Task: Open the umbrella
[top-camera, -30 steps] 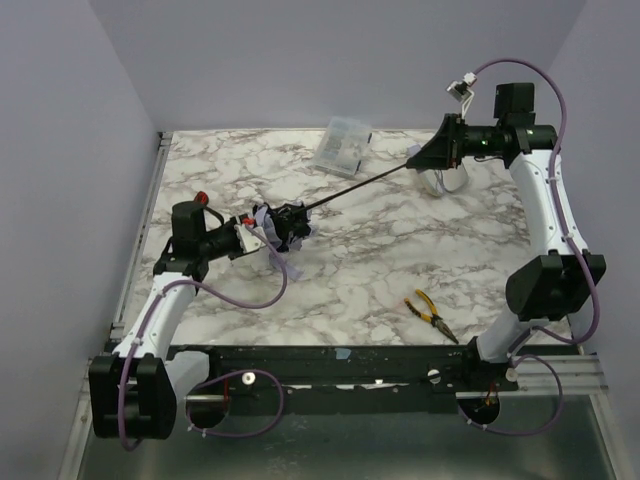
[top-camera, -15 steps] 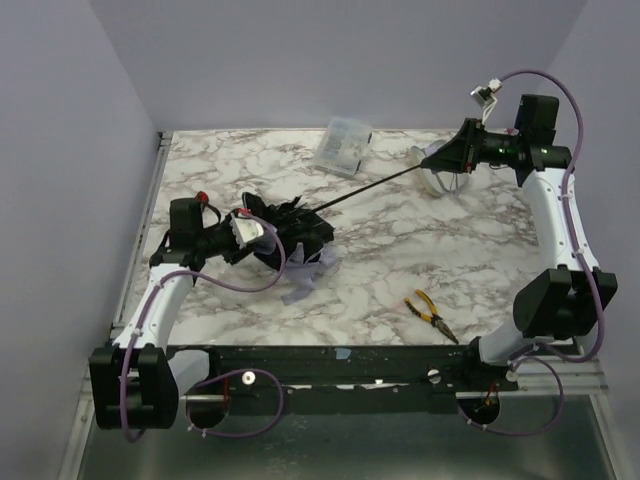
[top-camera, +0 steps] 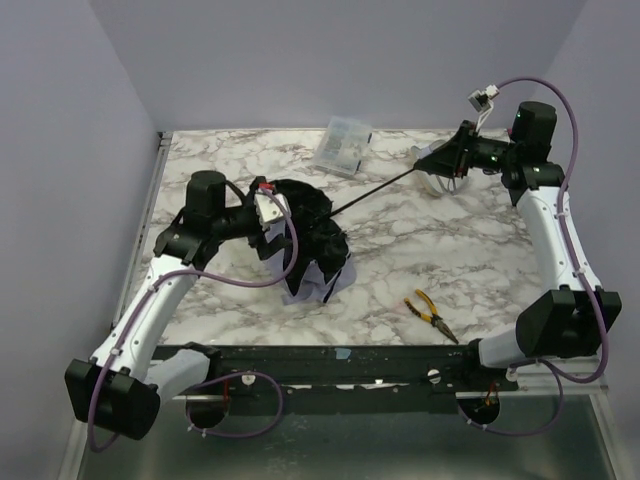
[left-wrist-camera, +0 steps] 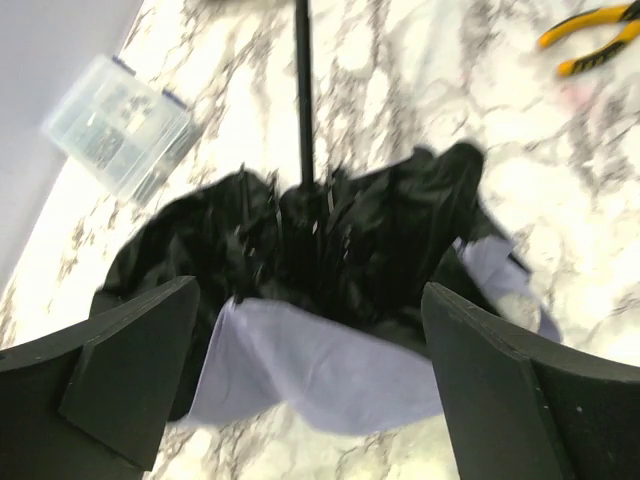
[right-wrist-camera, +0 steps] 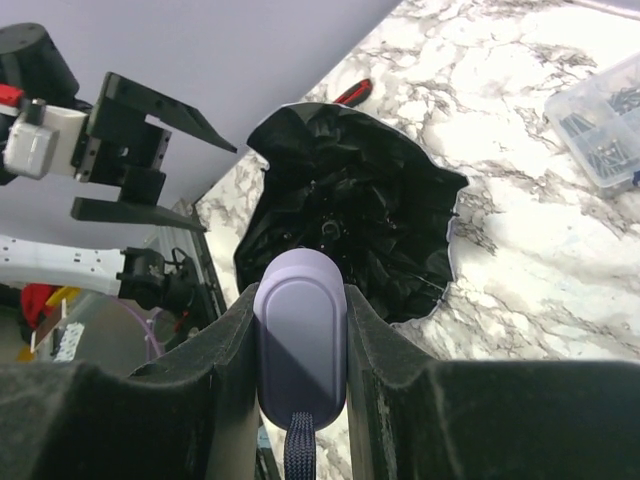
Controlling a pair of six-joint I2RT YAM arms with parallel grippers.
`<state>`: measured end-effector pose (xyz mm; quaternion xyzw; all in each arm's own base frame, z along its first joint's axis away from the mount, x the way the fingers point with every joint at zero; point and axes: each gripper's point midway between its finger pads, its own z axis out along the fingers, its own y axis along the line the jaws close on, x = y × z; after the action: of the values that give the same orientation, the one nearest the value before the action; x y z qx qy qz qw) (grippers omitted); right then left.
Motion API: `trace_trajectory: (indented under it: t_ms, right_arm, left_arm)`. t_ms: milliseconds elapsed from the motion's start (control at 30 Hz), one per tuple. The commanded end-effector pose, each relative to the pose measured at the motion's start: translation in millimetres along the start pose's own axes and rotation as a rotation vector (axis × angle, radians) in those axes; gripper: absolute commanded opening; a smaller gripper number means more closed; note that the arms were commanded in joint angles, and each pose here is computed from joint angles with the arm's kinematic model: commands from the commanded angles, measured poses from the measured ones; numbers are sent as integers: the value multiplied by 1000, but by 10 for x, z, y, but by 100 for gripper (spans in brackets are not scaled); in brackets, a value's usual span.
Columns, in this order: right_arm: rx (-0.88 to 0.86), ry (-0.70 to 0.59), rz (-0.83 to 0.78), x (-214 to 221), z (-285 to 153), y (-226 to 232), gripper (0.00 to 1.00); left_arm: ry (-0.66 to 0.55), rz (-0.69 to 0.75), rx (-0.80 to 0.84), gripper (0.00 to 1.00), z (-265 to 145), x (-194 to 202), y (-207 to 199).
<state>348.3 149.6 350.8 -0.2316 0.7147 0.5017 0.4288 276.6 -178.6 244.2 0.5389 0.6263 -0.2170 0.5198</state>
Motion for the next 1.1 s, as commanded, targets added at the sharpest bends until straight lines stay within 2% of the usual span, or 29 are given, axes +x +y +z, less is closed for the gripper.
trace_trajectory:
  t_ms: [0,133,200,433,533,600,700,767,900,933,967,1000,1067]
  right_arm:
    - [-26,-35,-31,-98,44,221,1]
    - [-36,-43,-33,-145,58,267,1]
    - [-41,-45,-38,-167,53,303,1]
    - [-52,-56,-45,-242,17,436,1]
    - [-61,-62,-61,-287,-9,513,1]
    - [-62,-66,-78,-323,-25,561,1]
    - [-47,-60,-91,-358,-76,577,1]
    - [-47,-60,-91,-371,-117,573,1]
    - [-67,-38,-99,-262,-121,557,1]
    - [-70,-32,-81,-228,-111,532,5]
    - [-68,-27,-65,-199,-102,506,23]
    - [-62,-22,-55,-175,-100,478,47]
    - [-34,-22,-54,-163,-92,417,68]
  left_arm:
    - [-37,-57,50,87,180,-330,-106]
    - [-12,-91,34,57,470,-357,-36]
    - [10,-100,34,48,612,-316,-15]
    - [146,-101,8,38,964,76,76]
    - [247,-69,-10,34,1015,484,64]
    - [316,-52,-30,28,1001,771,72]
    - [364,-63,-65,13,912,1024,111]
    - [366,-68,-80,1,842,1066,145]
    - [308,-12,-117,0,759,863,260]
    - [282,8,-119,0,748,756,289]
    - [251,30,-127,0,729,618,330]
    - [226,51,-134,0,714,498,367]
    - [182,91,-132,0,682,276,418]
